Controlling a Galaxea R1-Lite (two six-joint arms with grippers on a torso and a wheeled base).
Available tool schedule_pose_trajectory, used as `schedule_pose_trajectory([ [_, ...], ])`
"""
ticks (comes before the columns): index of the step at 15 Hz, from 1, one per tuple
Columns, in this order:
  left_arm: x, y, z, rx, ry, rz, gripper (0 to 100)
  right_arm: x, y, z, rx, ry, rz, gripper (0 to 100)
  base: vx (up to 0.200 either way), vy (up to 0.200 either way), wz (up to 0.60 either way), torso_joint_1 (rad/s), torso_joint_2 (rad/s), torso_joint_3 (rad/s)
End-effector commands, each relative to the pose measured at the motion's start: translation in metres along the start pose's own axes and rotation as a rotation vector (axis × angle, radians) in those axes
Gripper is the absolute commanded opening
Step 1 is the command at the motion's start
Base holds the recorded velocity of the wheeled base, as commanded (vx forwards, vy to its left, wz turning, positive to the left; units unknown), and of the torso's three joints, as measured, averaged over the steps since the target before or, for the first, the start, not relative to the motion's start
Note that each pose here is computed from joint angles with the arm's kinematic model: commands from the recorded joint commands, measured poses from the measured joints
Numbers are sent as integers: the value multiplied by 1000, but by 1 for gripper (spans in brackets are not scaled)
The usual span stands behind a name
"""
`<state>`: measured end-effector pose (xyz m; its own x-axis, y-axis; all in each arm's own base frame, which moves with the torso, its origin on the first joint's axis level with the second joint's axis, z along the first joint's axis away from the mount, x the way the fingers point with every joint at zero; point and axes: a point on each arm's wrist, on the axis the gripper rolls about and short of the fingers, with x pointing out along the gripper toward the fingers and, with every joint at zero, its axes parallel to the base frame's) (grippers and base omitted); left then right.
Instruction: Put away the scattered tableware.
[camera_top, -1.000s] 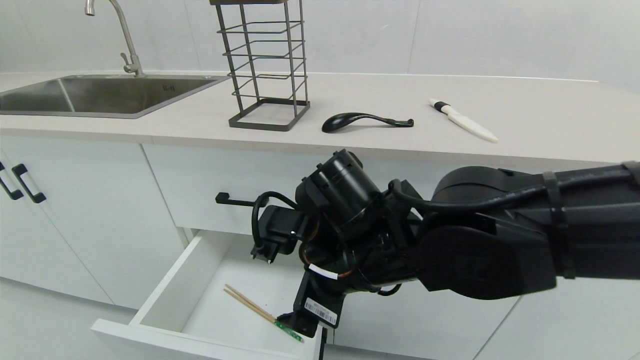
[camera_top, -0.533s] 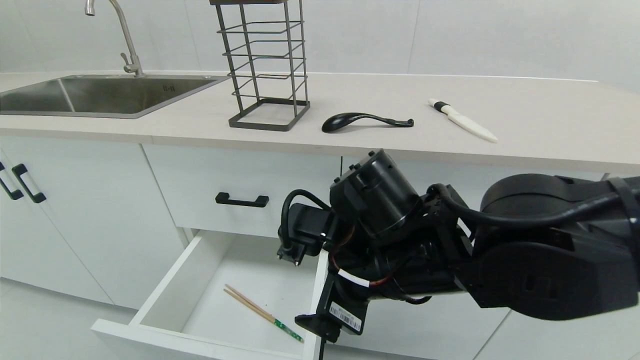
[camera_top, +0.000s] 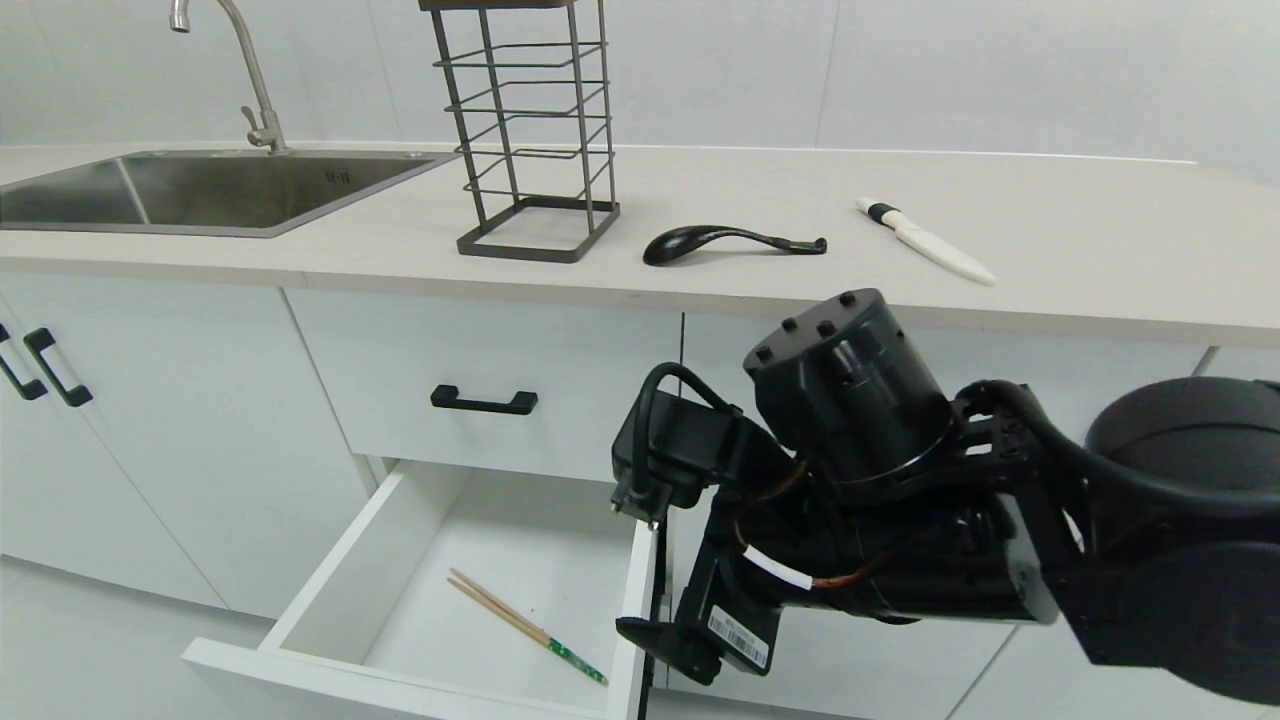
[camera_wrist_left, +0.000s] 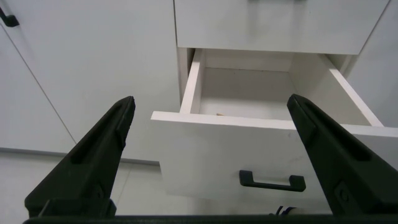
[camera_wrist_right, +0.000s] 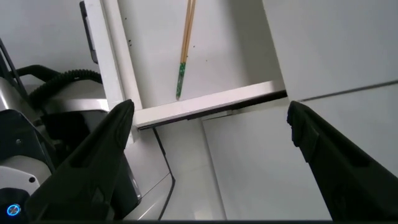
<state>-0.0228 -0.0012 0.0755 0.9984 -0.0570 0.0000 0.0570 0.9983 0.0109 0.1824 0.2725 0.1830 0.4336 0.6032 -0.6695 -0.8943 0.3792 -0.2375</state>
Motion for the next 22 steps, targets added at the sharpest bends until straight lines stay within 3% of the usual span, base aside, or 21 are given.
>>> schedule_pose_trajectory([
  [1, 0, 0, 0, 0, 2, 0, 100, -13, 0, -4, 10, -16, -7, 100, 0, 0, 0, 0, 0, 0],
  [6, 0, 0, 0, 0, 2, 0, 100, -27, -3, -11, 26, -18, -46, 100, 0, 0, 0, 0, 0, 0],
  [11, 0, 0, 0, 0, 2, 0, 100, -39, -12, -6, 104, -172, -170, 100, 0, 0, 0, 0, 0, 0],
  [18, 0, 0, 0, 0, 2, 0, 100, -77, -33, -6, 137, -265, -265, 100, 0, 0, 0, 0, 0, 0],
  [22, 0, 0, 0, 0, 2, 0, 100, -103, -46, -9, 102, -293, -383, 100, 0, 0, 0, 0, 0, 0],
])
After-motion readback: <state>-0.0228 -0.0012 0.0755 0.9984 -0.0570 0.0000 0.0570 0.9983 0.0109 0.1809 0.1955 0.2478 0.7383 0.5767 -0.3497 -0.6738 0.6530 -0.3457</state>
